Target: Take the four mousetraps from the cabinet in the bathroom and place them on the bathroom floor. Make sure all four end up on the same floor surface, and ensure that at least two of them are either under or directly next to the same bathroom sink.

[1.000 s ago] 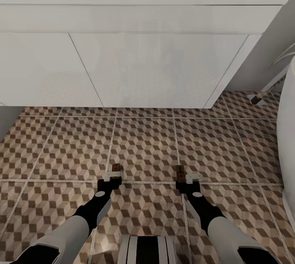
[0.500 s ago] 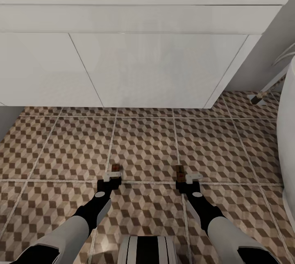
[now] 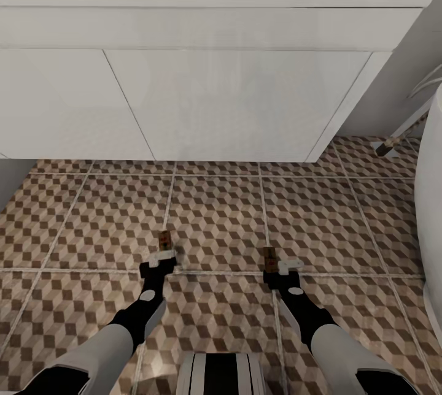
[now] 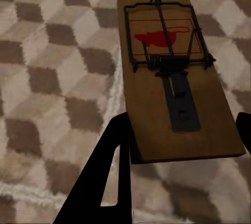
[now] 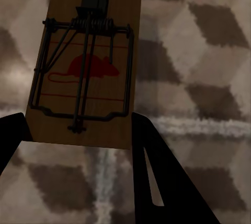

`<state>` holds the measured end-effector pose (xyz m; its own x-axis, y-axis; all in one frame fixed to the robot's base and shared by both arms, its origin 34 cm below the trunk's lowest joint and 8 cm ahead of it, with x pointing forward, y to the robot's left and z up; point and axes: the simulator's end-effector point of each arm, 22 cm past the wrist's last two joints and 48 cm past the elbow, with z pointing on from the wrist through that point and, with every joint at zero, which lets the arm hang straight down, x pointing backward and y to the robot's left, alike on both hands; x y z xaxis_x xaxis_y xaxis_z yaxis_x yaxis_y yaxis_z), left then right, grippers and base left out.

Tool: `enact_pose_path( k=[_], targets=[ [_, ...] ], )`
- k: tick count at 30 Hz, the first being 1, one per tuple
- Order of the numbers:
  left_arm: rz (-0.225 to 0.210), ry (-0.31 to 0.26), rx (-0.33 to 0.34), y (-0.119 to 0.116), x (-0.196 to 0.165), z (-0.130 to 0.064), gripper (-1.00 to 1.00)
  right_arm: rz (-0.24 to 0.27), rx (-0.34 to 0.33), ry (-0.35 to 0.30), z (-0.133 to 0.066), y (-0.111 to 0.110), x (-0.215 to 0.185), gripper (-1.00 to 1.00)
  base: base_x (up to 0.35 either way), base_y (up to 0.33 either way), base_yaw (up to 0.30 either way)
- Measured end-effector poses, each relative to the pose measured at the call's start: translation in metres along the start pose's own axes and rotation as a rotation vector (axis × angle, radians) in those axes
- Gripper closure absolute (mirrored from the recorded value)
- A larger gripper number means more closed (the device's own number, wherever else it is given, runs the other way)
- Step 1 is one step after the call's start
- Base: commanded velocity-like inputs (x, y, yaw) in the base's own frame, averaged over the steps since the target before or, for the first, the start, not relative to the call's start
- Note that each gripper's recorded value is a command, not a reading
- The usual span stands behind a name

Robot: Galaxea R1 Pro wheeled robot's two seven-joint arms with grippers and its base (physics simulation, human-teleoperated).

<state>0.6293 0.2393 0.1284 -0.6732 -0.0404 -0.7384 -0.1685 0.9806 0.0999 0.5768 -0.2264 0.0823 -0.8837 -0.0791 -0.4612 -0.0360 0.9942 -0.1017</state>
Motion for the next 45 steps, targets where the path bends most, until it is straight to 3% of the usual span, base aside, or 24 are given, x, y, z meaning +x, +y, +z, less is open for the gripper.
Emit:
enact_pose_path(
  k=[3,6,10,23,37,45],
  targets=[
    [0.017,0.063,-0.008,0.002,0.019,-0.003,1.00,0.000,0.000,-0.001,0.000,0.000,0.000,1.00,0.000,0.000,0.000],
    [0.055,0.180,-0.007,0.001,0.044,-0.006,1.00,0.000,0.000,-0.001,0.000,0.000,-0.001,1.00,0.000,0.000,0.000],
    [0.076,0.218,0.010,-0.004,0.049,-0.007,1.00,-0.001,0.001,-0.003,0.000,0.000,-0.001,1.00,0.000,0.000,0.000],
    [0.059,0.192,0.091,-0.037,0.028,-0.004,1.00,0.002,-0.005,-0.005,-0.001,0.005,-0.003,1.00,0.000,0.000,0.000],
    [0.068,0.227,0.092,-0.041,0.032,-0.006,1.00,0.002,-0.005,-0.007,-0.001,0.005,-0.003,1.00,0.000,0.000,0.000],
    [0.071,0.260,0.090,-0.040,0.054,-0.003,1.00,0.000,-0.008,0.025,0.008,0.007,0.016,1.00,0.000,0.000,0.000]
  ],
)
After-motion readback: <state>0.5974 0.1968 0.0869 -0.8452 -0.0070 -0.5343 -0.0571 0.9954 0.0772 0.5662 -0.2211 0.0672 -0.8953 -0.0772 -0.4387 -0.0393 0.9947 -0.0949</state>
